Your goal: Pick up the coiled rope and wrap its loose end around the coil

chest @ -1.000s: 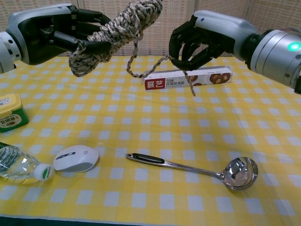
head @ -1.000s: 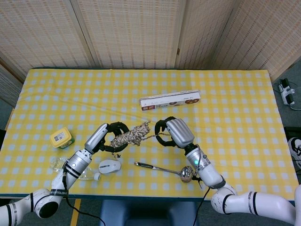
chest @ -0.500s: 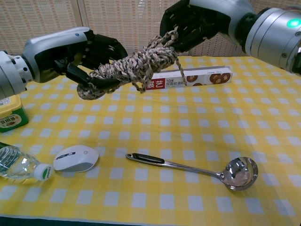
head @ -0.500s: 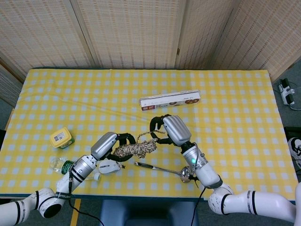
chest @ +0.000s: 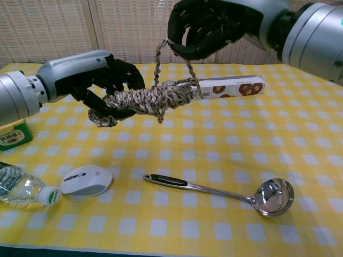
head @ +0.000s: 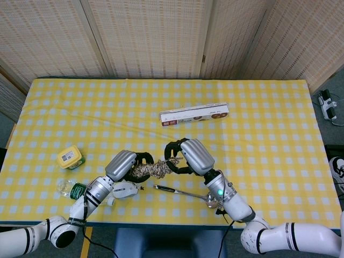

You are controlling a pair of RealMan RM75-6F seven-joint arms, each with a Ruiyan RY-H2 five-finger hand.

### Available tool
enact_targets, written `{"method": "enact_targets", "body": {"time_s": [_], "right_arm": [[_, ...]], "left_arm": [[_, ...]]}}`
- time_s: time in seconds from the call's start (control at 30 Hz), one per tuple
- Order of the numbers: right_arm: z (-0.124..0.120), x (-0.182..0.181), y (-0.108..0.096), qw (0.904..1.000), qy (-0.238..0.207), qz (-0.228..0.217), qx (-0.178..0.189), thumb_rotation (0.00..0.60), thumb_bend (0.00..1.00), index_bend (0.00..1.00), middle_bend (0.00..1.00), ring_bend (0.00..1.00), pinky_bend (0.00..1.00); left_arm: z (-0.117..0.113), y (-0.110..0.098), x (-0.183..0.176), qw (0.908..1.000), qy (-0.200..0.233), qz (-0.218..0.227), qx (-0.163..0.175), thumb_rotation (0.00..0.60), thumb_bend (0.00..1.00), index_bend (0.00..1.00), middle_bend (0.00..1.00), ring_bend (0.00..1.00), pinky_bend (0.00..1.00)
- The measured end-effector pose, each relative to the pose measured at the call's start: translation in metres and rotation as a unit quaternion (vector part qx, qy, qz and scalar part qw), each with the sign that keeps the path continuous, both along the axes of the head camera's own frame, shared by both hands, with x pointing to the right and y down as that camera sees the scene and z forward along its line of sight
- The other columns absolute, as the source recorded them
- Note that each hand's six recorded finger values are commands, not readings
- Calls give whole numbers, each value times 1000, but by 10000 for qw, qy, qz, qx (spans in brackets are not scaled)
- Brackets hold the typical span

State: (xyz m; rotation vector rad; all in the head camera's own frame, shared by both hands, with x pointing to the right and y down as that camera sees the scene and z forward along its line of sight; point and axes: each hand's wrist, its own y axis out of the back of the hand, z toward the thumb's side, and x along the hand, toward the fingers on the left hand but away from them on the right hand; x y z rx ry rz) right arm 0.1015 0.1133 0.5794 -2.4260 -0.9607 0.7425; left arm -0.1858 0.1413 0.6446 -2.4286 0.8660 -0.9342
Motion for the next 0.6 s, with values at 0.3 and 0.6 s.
{"method": "enact_targets", "body": {"time_s": [0.3,0.6], "right_arm": [[-8,-7,27,9991,-102,-416,-32,600,553,754,575,547,468],[-3,-3,46,9982,7,-597,-83,600,553,754,575,548,475]], "left_arm": [[23,-3,-8,9965,-633,-415,-348,600,520,646,648,629,607],[29,-13,-19,9863,-454,-1277,-944,600,526,656,658,643,620]]}}
